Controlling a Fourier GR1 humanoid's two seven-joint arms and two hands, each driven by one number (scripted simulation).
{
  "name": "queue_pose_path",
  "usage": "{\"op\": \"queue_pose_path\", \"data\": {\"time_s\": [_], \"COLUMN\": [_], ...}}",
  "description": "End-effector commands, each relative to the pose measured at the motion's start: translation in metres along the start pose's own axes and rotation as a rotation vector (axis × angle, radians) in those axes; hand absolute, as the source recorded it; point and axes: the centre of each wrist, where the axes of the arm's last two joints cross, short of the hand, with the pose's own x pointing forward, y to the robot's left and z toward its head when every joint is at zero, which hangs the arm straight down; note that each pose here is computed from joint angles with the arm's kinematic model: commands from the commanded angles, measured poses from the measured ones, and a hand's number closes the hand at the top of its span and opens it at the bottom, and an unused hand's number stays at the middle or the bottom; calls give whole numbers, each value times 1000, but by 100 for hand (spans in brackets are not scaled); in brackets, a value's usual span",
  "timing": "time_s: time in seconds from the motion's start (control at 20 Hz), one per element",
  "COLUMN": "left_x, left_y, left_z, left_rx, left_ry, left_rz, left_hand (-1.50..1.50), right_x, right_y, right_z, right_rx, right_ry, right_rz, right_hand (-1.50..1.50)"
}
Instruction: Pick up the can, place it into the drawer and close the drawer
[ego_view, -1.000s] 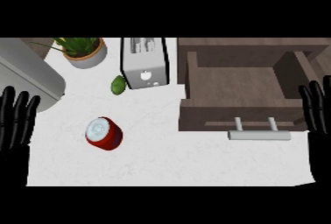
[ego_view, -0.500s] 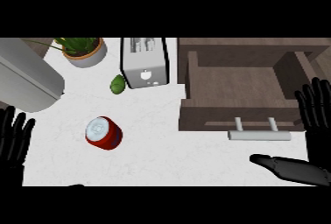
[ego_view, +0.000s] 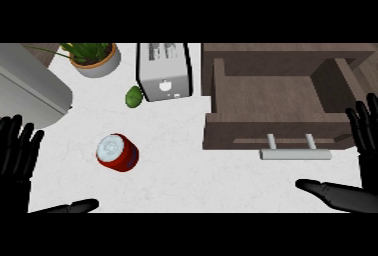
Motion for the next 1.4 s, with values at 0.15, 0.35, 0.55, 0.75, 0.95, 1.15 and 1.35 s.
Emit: {"op": "queue_pose_path", "data": {"time_s": [0.15, 0.35, 0.55, 0.75, 0.95, 1.15, 1.35], "left_x": [-18, -48, -82, -104, -142, -147, -169], "left_y": [-15, -28, -32, -32, -29, -18, -6], "left_z": [-2, -14, -11, -7, 7, -8, -1], "left_rx": [-2, 3, 13, 42, 66, 96, 109], "left_ry": [53, 71, 107, 105, 140, 127, 150], "left_rz": [7, -27, -48, -54, -52, -64, -64], "left_hand": [-150, -150, -150, -150, -150, -150, -150], "right_x": [-7, -2, 22, 3, 21, 27, 28], "right_y": [-15, -1, -16, -24, -24, -23, -40], "right_z": [-5, -4, 25, 25, 4, 36, 21], "right_rx": [1, 4, 4, 5, -23, -8, -17], "right_ry": [-3, -31, -31, -37, -26, -36, -24], "right_rz": [5, 4, 12, 26, 14, 16, 23], "right_hand": [-150, -150, -150, -150, -150, -150, -150]}}
